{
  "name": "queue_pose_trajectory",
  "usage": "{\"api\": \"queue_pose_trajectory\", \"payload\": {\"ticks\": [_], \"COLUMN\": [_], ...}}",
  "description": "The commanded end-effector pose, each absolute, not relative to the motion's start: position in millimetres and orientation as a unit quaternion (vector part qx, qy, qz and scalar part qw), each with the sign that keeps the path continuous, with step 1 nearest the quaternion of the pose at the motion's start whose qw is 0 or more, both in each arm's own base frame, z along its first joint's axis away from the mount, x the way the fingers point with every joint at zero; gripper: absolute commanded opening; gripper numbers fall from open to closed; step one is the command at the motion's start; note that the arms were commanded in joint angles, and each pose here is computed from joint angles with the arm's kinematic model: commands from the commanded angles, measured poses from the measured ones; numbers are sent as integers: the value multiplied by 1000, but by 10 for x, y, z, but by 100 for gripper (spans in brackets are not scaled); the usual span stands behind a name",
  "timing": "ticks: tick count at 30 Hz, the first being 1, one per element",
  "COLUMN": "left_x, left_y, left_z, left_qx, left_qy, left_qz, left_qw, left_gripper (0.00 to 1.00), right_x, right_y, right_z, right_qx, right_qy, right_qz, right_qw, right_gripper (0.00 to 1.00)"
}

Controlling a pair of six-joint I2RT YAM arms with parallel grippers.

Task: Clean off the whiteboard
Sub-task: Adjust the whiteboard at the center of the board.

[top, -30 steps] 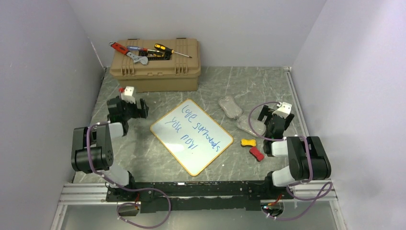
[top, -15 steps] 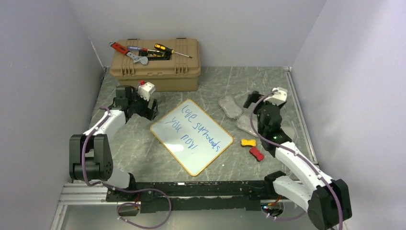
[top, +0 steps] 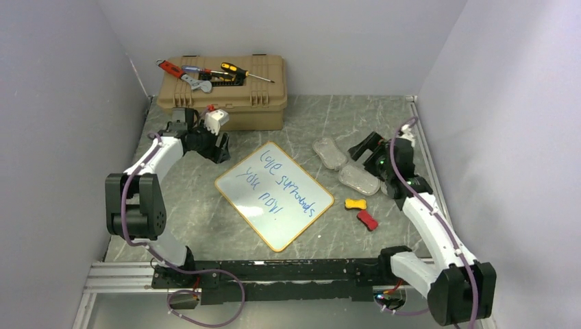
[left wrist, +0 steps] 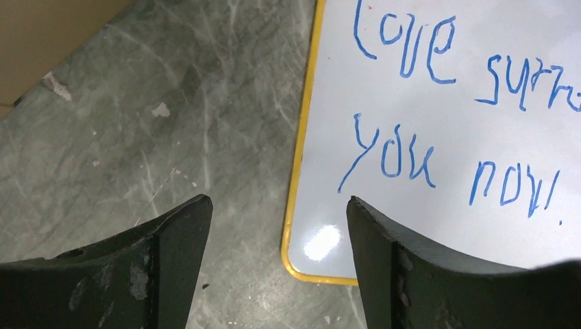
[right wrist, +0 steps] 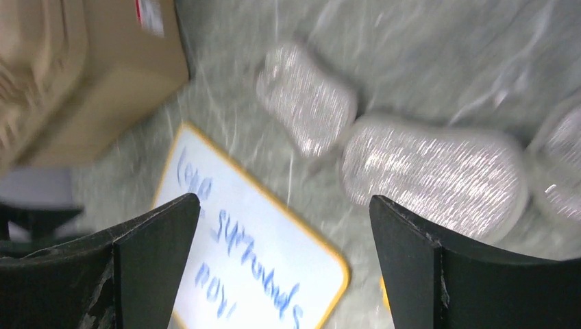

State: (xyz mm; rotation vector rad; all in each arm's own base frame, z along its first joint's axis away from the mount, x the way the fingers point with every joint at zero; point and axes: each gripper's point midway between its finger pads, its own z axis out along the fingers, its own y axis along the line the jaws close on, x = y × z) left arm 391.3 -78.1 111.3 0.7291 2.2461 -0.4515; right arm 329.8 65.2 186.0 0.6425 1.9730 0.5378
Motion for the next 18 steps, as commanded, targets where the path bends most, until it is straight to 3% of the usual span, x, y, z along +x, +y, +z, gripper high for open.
{"api": "queue_pose_trajectory", "payload": {"ticks": [1, 7, 18], "left_x": [3939, 4058, 4284], "left_y": [-877, -879, -942], "left_z": [1083, 911, 608], "left_qx": [291, 289, 295], "left_qy": [872, 876, 878], "left_qz": [-187, -179, -194], "left_qw": [345, 342, 322], "left_gripper": [78, 78, 79], "right_x": [2951, 2461, 1901], "right_y": [1165, 1591, 2097], "right_z": [1713, 1191, 648], "right_qx": [198, 161, 85], "right_qy": [870, 927, 965], "right_qz": [224, 166, 164], "right_qw": [393, 296, 186], "right_gripper": [100, 100, 100]}}
